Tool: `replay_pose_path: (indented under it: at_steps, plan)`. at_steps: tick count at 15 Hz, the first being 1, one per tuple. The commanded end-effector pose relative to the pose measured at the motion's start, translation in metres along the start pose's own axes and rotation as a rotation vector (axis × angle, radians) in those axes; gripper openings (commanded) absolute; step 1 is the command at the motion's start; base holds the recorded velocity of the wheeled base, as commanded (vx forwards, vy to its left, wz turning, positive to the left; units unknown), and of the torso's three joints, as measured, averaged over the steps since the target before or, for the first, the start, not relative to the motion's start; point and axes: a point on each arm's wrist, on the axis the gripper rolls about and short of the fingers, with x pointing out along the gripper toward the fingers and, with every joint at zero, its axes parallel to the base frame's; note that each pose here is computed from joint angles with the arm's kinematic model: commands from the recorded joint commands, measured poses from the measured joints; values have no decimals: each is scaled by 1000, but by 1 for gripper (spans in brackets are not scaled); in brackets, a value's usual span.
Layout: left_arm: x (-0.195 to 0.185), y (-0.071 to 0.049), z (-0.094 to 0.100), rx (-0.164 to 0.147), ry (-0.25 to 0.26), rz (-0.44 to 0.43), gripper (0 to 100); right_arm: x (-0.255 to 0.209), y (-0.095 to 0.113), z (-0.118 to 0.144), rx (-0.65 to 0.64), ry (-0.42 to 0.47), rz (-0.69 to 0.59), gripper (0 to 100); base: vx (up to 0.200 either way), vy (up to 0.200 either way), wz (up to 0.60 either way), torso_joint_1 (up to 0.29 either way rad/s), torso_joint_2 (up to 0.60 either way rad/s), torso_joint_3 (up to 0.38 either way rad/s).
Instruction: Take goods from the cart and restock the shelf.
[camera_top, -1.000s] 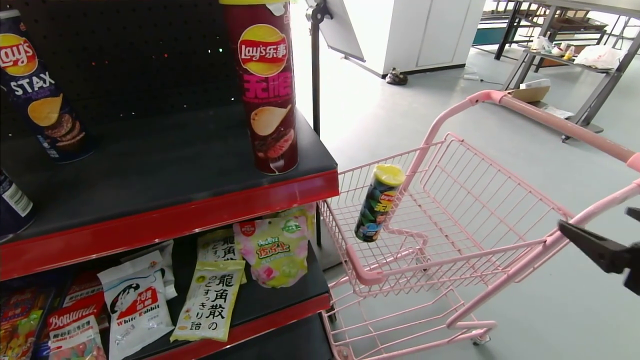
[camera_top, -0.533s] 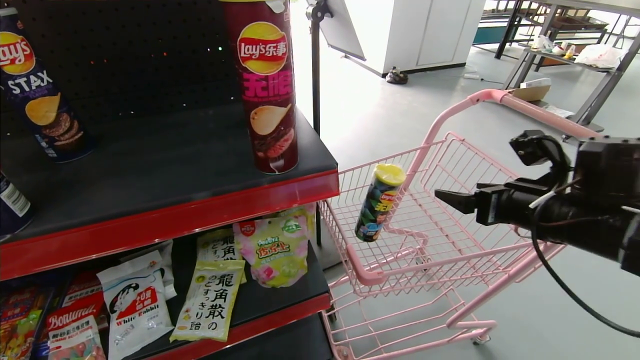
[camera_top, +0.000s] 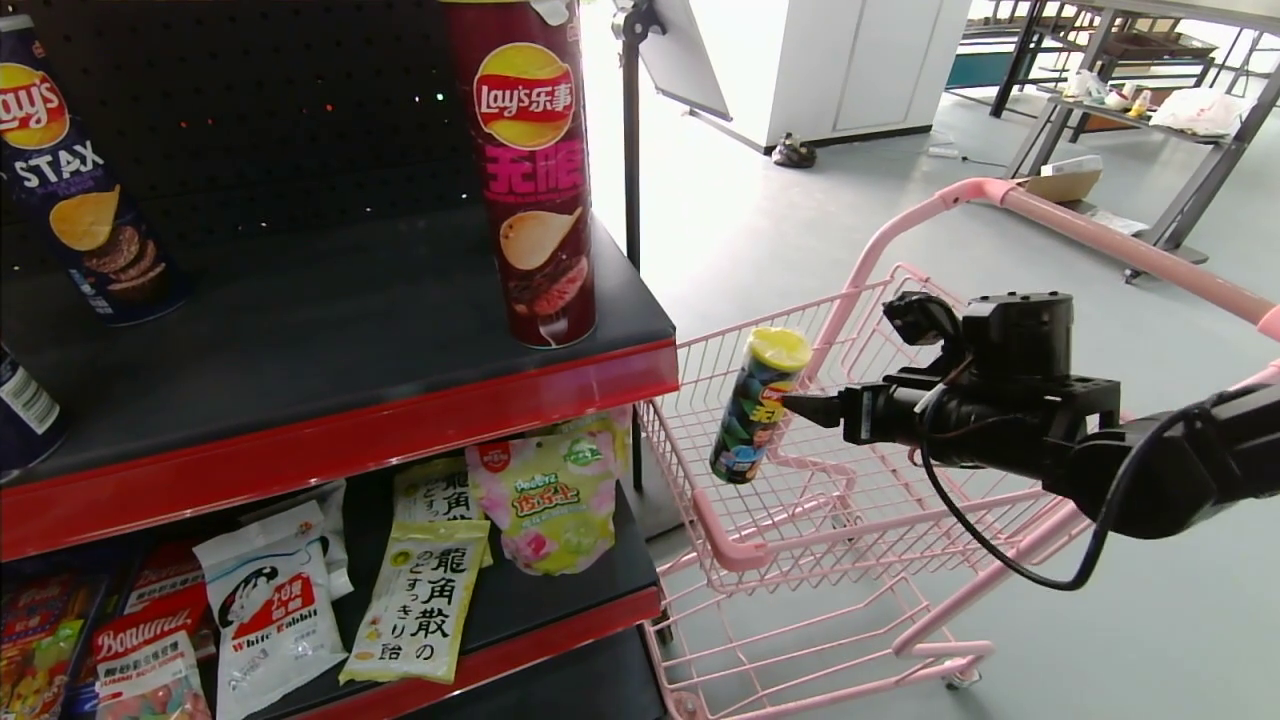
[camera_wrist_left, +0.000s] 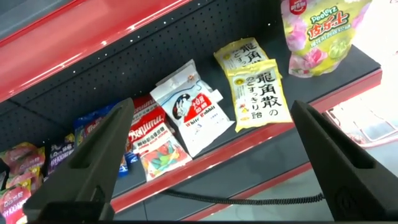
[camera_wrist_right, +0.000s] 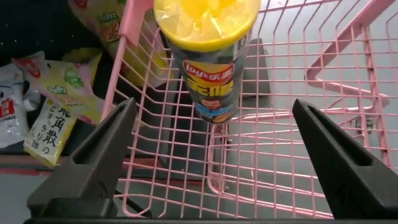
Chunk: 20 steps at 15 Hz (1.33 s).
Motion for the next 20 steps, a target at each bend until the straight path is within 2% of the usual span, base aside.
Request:
replay_pose_path:
  at_steps: [1,8,12,14,15,20]
  plan:
    - [0,0,1,0,4,2,100,21,1,-7,0,31,22,100,0,0,0,0,0,0]
    - [1,0,1,1,8,1,100,67,-1,-8,-8,25,37,100,0,0,0,0,0,0]
    - [0,0,-1,0,8,2,100,98,-4,-3,-10,-9,43,100,0,0,0,0,0,0]
    - [1,0,-1,1,11,2,100,113,-7,-15,-7,14,37,100,0,0,0,0,0,0]
    - [1,-1,-1,1,13,1,100,115,-7,-17,-8,13,37,0,0,0,0,0,0,0]
    - [0,-1,-2,0,9,0,100,103,-5,-3,6,-33,25,0,0,0,0,0,0,0]
